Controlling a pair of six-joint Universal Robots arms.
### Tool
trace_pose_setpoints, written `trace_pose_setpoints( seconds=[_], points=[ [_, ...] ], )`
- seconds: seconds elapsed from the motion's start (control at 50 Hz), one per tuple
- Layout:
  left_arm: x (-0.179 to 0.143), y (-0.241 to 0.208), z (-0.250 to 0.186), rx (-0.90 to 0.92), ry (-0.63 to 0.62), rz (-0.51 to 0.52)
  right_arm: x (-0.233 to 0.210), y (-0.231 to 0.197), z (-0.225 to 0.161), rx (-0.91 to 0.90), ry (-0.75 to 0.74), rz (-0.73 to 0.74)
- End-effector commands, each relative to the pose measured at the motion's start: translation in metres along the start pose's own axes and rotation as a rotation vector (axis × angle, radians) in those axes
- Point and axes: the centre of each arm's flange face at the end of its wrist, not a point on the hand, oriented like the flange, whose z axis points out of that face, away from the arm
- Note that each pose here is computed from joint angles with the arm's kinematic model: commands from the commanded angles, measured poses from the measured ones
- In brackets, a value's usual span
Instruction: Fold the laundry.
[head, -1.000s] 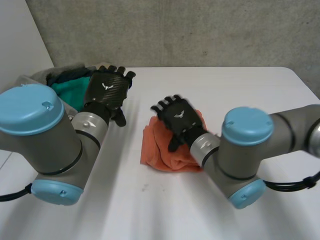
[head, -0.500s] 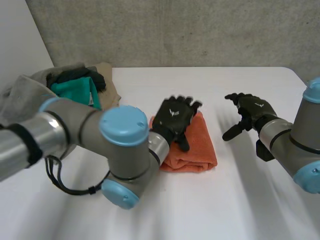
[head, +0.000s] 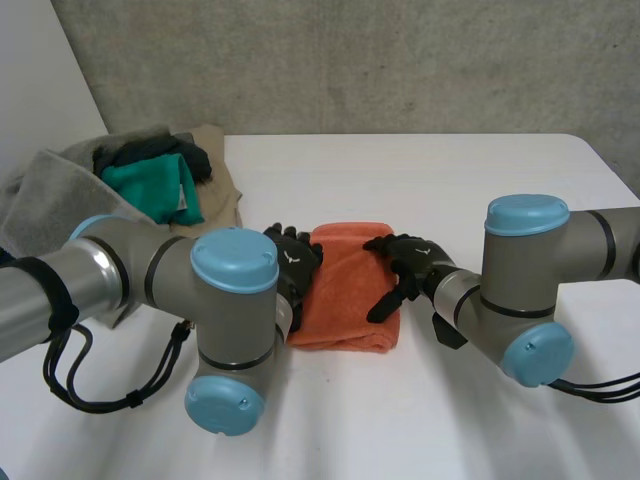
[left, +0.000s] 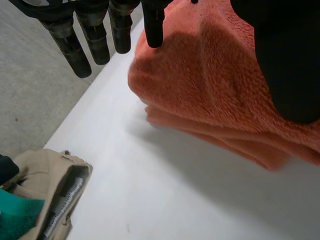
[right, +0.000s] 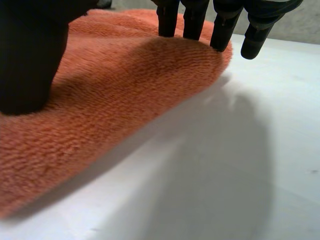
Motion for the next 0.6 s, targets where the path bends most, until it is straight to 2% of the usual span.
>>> trace_pose_setpoints(
  seconds=[0.02, 0.08, 0.16, 0.22, 0.28, 0.36, 0.38, 0.46, 0.54, 0.6],
  points=[
    [-0.003, -0.002, -0.001, 0.005, 0.010, -0.010, -0.003, -0.021, -0.011, 0.049, 0.042, -0.133],
    [-0.020, -0.026, -0.008, 0.080, -0.011, -0.034, -0.003, -0.048, -0.033, 0.117, 0.055, -0.150],
    [-0.041, -0.061, -0.023, 0.205, 0.002, -0.069, -0.004, -0.060, -0.053, 0.170, 0.090, -0.149],
    [-0.058, -0.077, -0.030, 0.283, 0.037, -0.119, 0.002, -0.060, -0.062, 0.199, 0.163, -0.131],
    [-0.077, -0.085, -0.034, 0.333, 0.075, -0.187, 0.015, -0.041, -0.074, 0.164, 0.266, -0.074],
    [-0.092, -0.091, -0.043, 0.394, 0.194, -0.285, 0.016, -0.016, -0.078, 0.094, 0.251, -0.031],
    [-0.093, -0.090, -0.046, 0.403, 0.267, -0.320, 0.017, -0.011, -0.079, 0.080, 0.245, -0.017],
    [-0.096, -0.083, -0.051, 0.405, 0.434, -0.403, 0.014, 0.004, -0.079, 0.046, 0.170, 0.068],
    [-0.092, -0.081, -0.056, 0.401, 0.536, -0.446, 0.007, 0.016, -0.071, 0.026, 0.085, 0.163],
    [-0.091, -0.080, -0.057, 0.395, 0.538, -0.450, 0.006, 0.021, -0.064, 0.017, 0.063, 0.200]
  ],
)
